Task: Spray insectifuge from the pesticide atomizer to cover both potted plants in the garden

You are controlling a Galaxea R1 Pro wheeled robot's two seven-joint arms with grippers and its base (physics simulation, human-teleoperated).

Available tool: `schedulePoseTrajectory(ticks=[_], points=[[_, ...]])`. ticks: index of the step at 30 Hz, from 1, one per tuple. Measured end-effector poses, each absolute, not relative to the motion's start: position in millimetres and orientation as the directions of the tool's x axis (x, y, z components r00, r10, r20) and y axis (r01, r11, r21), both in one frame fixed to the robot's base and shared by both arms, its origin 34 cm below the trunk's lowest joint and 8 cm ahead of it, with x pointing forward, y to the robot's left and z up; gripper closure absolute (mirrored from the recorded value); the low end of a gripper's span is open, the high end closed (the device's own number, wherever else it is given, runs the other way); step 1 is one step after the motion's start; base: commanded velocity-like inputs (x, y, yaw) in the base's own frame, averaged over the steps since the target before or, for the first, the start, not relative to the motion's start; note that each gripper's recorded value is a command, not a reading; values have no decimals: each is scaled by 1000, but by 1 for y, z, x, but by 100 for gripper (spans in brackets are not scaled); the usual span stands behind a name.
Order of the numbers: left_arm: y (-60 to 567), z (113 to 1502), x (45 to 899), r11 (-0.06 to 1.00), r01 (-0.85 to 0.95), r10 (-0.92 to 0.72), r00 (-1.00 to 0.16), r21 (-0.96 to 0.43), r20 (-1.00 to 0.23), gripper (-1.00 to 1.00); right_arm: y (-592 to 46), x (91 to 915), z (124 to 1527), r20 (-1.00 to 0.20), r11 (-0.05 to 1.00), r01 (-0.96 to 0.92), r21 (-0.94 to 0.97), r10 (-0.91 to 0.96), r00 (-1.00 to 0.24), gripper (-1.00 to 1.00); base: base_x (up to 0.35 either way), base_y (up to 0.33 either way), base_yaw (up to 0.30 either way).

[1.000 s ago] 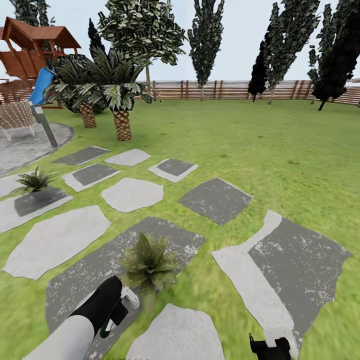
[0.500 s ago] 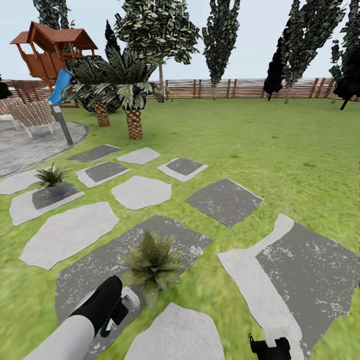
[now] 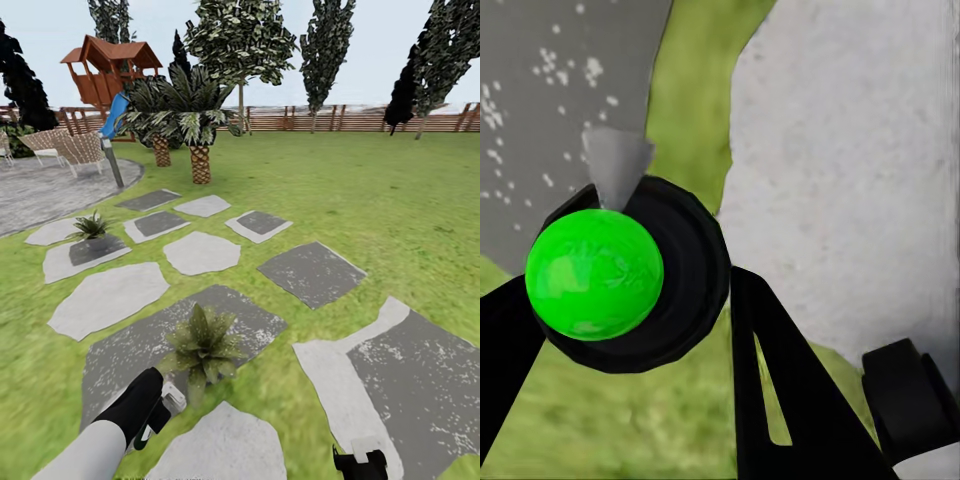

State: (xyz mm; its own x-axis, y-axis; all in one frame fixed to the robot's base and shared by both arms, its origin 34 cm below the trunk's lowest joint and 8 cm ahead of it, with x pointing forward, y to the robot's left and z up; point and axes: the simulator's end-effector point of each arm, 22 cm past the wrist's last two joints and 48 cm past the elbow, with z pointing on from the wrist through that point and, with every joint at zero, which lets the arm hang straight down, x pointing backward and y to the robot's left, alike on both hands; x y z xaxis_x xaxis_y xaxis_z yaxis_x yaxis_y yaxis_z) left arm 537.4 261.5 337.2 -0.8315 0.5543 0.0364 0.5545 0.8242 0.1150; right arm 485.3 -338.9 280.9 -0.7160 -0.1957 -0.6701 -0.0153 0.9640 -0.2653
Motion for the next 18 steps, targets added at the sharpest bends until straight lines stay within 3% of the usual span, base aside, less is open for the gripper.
schedulePoseTrajectory(ticks=[5,9,13,18], points=[[262,337,538,824,554,554,-831,115,36,100,-339,485,281,-670,964,-15,-265,-196,-716,-100,0,-273,221],[261,337,538,824,555,555,-831,115,36,100,-339,485,281,-670,964,-15,-266,-196,-716,-100,0,-255,50],[261,337,538,824,554,554,-832,115,36,100,-339,485,281,-670,964,-15,-265,-196,-716,-100,0,-47,46],[261,337,537,825,554,554,-832,115,37,100,-338,485,281,-670,964,-15,-264,-195,-716,-100,0,-1,256]])
